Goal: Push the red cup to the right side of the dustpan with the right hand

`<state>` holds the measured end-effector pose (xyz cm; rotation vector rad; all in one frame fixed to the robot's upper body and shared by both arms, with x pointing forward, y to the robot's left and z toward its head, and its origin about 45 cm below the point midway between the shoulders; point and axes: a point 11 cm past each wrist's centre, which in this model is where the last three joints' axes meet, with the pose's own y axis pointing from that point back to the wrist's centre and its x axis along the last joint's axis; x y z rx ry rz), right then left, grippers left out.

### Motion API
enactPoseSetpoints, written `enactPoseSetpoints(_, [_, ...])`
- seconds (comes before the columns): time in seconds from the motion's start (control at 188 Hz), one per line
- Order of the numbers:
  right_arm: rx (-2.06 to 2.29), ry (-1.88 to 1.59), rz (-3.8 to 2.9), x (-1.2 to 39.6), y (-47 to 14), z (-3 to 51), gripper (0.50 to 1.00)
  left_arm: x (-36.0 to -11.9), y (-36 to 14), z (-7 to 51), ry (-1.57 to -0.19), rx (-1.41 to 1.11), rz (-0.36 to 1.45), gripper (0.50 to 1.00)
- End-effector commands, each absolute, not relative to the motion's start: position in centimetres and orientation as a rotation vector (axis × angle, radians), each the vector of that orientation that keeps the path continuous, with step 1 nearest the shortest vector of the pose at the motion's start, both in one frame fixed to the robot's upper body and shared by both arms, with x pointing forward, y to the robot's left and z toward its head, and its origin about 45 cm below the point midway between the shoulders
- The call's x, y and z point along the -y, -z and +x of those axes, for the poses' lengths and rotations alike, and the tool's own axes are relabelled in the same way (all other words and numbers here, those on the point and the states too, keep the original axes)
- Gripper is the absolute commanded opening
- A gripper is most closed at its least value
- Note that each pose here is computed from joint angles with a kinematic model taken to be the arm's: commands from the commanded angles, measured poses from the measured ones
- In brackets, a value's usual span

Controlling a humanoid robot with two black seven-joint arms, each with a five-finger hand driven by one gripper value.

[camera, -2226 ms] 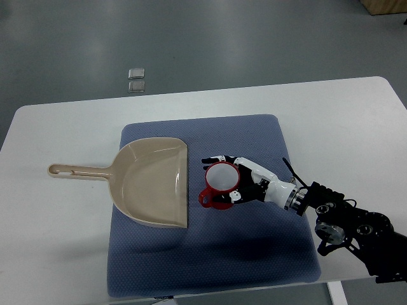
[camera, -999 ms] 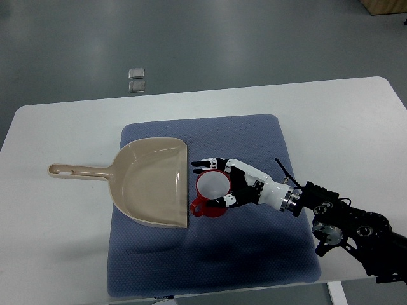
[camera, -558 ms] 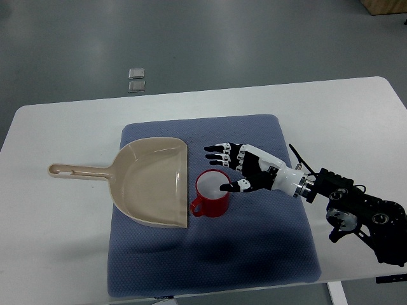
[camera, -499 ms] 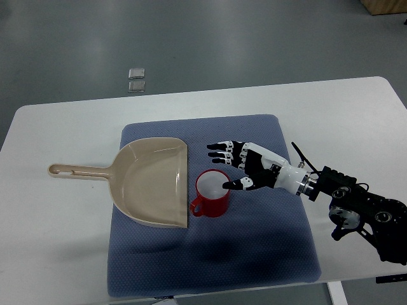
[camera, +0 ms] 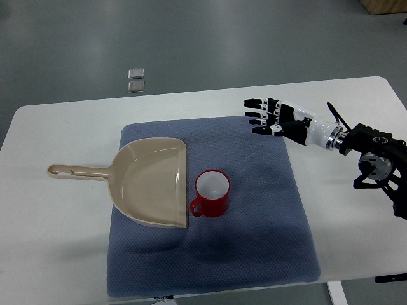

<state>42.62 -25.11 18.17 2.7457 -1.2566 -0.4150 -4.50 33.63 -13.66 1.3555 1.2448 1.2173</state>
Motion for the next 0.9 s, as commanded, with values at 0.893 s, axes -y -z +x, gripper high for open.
enactPoseSetpoints(0.893, [1.687,1.024,2.513,25.6,-17.8,46.4,0.934,-33.6,13.7,-4.5,-1.217,-1.245,1.355,1.000])
